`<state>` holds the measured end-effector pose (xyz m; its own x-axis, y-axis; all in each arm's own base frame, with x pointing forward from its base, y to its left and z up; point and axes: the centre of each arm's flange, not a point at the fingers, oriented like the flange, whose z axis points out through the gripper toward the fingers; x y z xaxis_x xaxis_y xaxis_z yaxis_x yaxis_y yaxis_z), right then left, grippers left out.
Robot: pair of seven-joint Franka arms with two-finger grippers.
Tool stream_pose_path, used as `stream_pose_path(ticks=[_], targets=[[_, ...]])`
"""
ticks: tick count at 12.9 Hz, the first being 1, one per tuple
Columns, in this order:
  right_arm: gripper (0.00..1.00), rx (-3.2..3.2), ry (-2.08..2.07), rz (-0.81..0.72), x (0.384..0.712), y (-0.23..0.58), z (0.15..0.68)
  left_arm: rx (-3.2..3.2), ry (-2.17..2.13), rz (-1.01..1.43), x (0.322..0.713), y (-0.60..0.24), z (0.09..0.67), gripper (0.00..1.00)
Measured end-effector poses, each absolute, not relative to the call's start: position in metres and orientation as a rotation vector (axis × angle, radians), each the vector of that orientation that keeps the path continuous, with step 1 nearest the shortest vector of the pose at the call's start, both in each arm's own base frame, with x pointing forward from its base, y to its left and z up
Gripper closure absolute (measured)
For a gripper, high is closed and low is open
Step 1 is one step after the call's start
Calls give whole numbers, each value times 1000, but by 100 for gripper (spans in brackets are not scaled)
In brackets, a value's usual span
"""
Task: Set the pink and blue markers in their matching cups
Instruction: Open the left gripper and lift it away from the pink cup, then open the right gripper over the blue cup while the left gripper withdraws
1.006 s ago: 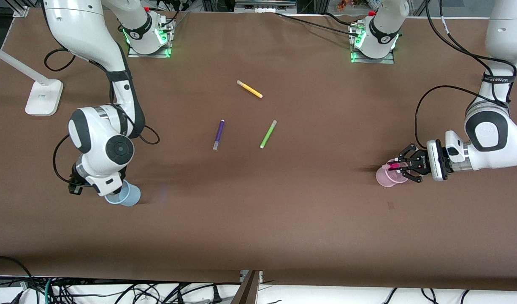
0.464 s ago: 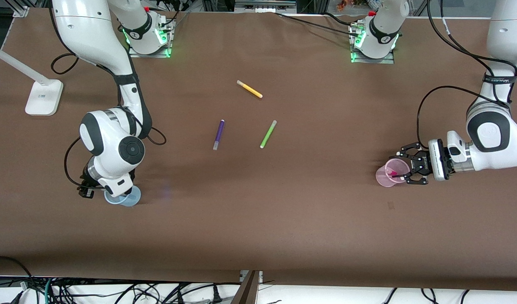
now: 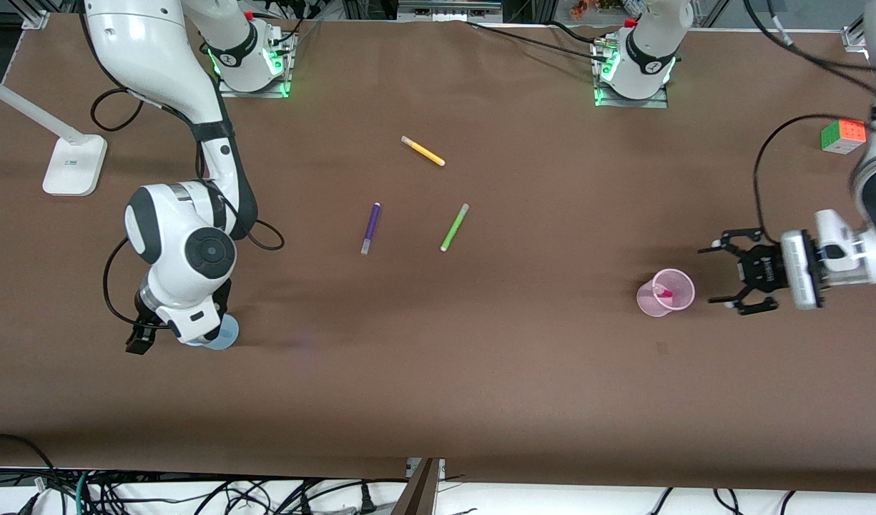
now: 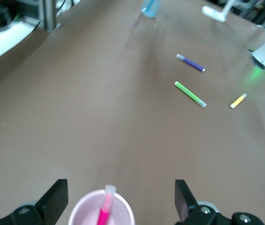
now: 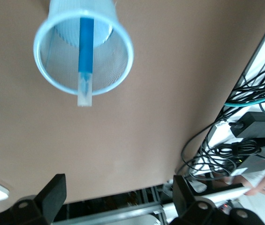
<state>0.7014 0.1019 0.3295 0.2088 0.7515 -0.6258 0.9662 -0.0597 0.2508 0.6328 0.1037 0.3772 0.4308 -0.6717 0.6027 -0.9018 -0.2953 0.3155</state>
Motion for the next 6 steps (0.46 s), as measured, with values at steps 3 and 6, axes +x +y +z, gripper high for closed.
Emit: stream_pose_path(ticks=[3, 6], targets=[[0, 2201, 1409, -276, 700, 99, 354, 2319, -1205, 305, 613, 88, 470, 0], [0, 2590, 1052, -84, 698, 87, 384, 2558, -1004, 183, 606, 76, 535, 0]])
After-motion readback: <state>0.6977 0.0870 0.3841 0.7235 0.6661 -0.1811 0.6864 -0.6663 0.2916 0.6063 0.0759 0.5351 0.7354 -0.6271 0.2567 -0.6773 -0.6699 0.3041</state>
